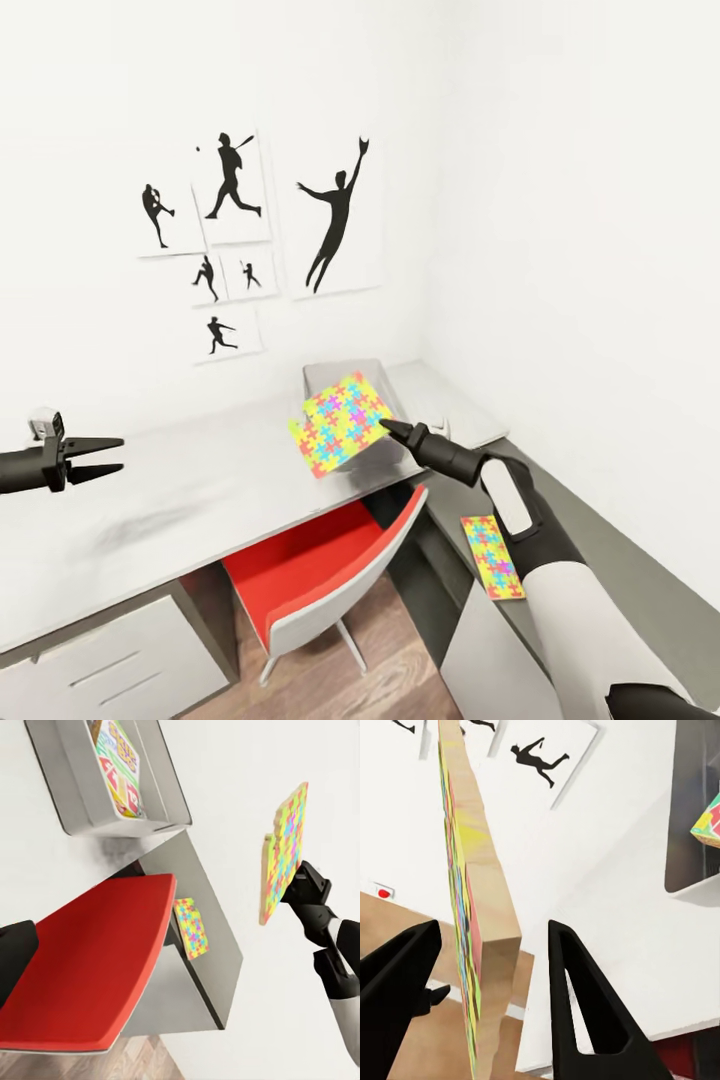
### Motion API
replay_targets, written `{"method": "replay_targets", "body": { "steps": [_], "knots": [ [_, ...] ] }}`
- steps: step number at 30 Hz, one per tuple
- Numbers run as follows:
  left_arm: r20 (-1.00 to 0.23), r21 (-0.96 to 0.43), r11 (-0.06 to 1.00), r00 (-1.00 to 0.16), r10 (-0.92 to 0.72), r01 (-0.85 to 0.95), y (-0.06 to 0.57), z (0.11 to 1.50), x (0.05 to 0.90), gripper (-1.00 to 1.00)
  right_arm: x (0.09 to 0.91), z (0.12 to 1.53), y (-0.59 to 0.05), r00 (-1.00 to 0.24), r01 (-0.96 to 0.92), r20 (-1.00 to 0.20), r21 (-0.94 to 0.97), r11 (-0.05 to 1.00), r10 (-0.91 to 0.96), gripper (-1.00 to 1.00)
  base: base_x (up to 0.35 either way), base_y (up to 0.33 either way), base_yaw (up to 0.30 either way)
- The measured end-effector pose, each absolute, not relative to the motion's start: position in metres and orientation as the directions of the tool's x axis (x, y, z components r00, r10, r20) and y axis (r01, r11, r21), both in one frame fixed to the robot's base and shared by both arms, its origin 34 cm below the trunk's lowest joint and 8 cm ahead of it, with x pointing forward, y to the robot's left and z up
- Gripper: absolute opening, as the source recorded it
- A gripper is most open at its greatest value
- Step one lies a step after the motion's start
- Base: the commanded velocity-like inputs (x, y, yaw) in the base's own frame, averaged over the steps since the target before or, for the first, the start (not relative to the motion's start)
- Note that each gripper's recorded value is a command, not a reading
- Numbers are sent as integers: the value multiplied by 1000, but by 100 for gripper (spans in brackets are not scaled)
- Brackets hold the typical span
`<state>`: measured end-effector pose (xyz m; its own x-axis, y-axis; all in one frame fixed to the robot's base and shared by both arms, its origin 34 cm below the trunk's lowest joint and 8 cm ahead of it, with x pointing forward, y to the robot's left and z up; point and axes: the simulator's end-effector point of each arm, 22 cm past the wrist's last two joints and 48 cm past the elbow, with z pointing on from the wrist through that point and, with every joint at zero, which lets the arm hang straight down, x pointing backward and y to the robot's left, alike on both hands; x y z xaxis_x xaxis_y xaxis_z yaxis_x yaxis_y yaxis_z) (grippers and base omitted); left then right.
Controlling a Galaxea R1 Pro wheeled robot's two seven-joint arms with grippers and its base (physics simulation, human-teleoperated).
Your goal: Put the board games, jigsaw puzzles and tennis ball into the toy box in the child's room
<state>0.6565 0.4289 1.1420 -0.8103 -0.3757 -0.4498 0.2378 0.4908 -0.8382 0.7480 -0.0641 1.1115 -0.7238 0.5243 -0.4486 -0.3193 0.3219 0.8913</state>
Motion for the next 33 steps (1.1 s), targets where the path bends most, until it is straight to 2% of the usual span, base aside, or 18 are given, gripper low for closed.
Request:
{"method": "replay_targets", "body": {
  "steps": [16, 33],
  "knots": [
    [-437, -858, 445, -822, -366, 258, 404, 1137, 661, 100, 754, 1111, -79, -704, -317, -458, 886, 338, 542, -100, 245, 0, 0],
    [-437, -858, 445, -822, -366, 258, 404, 1137, 661, 100, 754, 1108, -81, -705, -306, -449, 891, 335, 549, -100, 119, 74, 0]
  ]
}}
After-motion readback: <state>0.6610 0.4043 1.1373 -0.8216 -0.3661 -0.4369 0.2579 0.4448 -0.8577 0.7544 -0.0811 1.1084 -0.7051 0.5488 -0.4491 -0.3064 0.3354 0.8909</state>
